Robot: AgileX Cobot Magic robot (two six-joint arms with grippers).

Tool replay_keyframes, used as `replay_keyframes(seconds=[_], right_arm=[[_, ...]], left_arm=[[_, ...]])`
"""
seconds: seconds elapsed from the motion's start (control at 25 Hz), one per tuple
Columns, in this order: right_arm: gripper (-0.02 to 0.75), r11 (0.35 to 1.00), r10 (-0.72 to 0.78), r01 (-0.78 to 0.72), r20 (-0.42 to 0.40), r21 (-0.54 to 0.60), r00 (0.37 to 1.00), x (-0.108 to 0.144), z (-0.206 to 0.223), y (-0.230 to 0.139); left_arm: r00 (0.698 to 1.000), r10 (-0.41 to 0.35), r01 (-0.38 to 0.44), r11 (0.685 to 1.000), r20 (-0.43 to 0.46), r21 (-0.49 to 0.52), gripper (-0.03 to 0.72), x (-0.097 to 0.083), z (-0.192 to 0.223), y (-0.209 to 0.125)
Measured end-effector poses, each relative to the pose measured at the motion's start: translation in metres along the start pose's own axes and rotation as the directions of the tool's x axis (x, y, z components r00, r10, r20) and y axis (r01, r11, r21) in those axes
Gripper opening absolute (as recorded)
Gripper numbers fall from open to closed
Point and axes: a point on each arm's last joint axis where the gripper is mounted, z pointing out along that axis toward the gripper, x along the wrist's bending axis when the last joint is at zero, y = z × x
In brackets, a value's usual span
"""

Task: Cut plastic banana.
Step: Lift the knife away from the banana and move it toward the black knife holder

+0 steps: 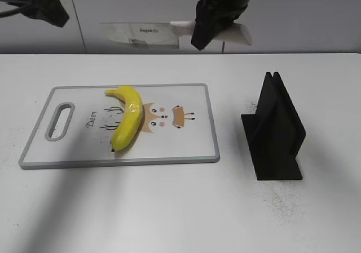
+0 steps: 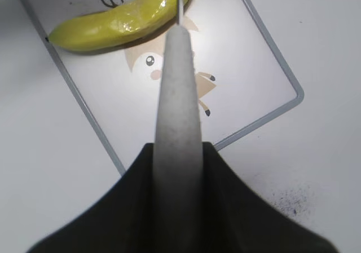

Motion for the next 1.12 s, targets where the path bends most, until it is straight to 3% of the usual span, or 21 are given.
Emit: replay_keyframes(seconds=[0.16, 0.28, 0.36, 0.48, 0.64, 0.88, 1.12], right_arm=[[0.159, 0.981, 0.194, -0.194, 0.013, -0.030, 0.981, 0.004, -0.016, 0.002], [0.159, 0.936, 0.350, -0.349, 0.015, -0.051, 0.937, 0.007, -0.028, 0.002], [0.159, 0.913, 0.406, -0.404, 0.014, -0.059, 0.914, 0.010, -0.036, 0.000], [0.159, 0.886, 0.461, -0.460, 0.010, -0.062, 0.887, 0.018, -0.048, -0.006], [0.159, 0.854, 0.519, -0.519, 0.006, -0.030, 0.855, 0.029, -0.055, -0.021], [0.159, 0.818, 0.574, -0.573, 0.008, 0.038, 0.819, 0.046, -0.055, -0.049], [0.159, 0.786, 0.618, -0.617, 0.020, -0.050, 0.786, 0.061, -0.066, -0.072]], left_arm=[[0.971, -0.238, 0.240, 0.963, -0.028, 0.122, 0.588, 0.007, -0.020, -0.015], [0.928, -0.372, 0.365, 0.892, -0.027, 0.268, 0.588, 0.009, -0.029, -0.033], [0.908, -0.418, 0.407, 0.857, -0.037, 0.317, 0.587, 0.013, -0.033, -0.041], [0.887, -0.458, 0.452, 0.831, -0.062, 0.325, 0.571, 0.018, -0.037, -0.048], [0.871, -0.486, 0.479, 0.808, -0.072, 0.343, 0.553, 0.011, -0.043, -0.060], [0.868, -0.489, 0.477, 0.777, -0.084, 0.411, 0.545, -0.016, -0.054, -0.095], [0.882, -0.455, 0.462, 0.783, -0.123, 0.417, 0.542, -0.045, -0.083, -0.131]])
